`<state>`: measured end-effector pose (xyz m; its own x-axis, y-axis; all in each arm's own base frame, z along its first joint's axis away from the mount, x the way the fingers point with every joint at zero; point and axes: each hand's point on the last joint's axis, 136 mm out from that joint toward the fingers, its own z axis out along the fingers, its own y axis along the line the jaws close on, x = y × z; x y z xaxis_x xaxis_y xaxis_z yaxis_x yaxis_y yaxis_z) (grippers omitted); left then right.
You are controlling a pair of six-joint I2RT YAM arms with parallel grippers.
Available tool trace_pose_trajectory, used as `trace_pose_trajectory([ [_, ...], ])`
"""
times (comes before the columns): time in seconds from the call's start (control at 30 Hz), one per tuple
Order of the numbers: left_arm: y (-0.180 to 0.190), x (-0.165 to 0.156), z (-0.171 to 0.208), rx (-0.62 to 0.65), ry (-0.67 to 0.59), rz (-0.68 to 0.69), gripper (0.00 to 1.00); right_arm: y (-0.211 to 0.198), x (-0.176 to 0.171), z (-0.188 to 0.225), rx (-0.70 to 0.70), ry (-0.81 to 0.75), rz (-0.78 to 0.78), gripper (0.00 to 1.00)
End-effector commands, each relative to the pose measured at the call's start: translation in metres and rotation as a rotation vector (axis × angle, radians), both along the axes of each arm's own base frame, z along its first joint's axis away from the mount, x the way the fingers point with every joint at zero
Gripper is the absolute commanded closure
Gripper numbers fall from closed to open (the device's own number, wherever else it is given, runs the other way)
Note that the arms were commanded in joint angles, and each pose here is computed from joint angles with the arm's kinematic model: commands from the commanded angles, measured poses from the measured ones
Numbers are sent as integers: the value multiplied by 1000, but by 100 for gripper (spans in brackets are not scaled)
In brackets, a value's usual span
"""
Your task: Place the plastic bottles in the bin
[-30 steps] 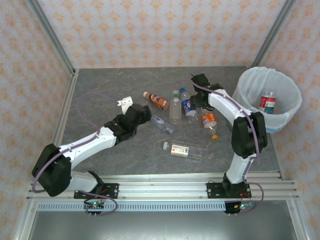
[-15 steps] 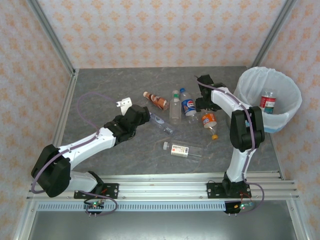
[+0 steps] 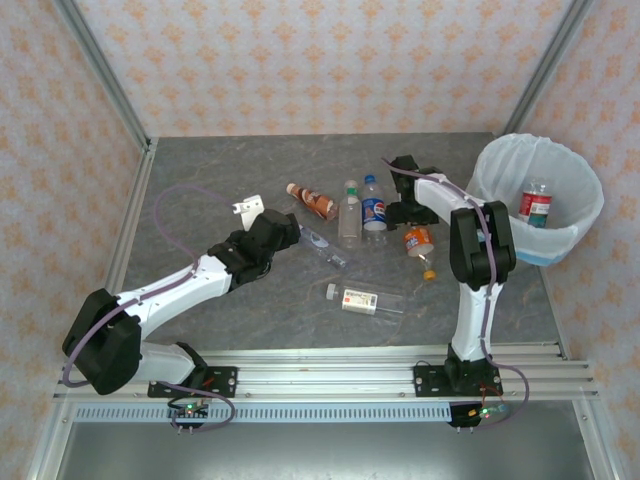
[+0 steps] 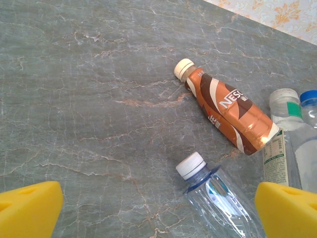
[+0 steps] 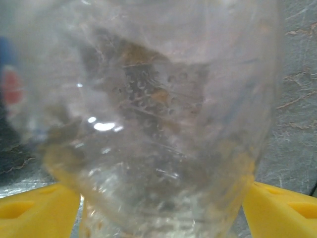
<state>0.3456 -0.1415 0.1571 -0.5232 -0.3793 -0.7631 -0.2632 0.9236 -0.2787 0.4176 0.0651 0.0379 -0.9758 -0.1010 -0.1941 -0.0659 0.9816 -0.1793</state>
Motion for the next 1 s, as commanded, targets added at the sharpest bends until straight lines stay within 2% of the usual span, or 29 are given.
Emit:
trace_pose_trajectory([
  [0.0,14,-2,1,26,2,54,0,-2,7,-3,5,0,4,14],
  [0.37,14,-2,0,21,2,55,0,-1,6,-22,82,24,12,16],
  [0.63,13,-2,-2,13,6,53,0,2,6,-17,103,11,3,30],
  [0.8,13,-3,-2,13,5,52,0,-4,9,-7,73,-25,-5,29],
  [0.87,13,-3,-3,11,6,51,0,-4,11,-2,73,-42,-7,36],
  [0.97,12,-3,-4,6,6,49,0,-6,12,4,64,-70,-10,40],
])
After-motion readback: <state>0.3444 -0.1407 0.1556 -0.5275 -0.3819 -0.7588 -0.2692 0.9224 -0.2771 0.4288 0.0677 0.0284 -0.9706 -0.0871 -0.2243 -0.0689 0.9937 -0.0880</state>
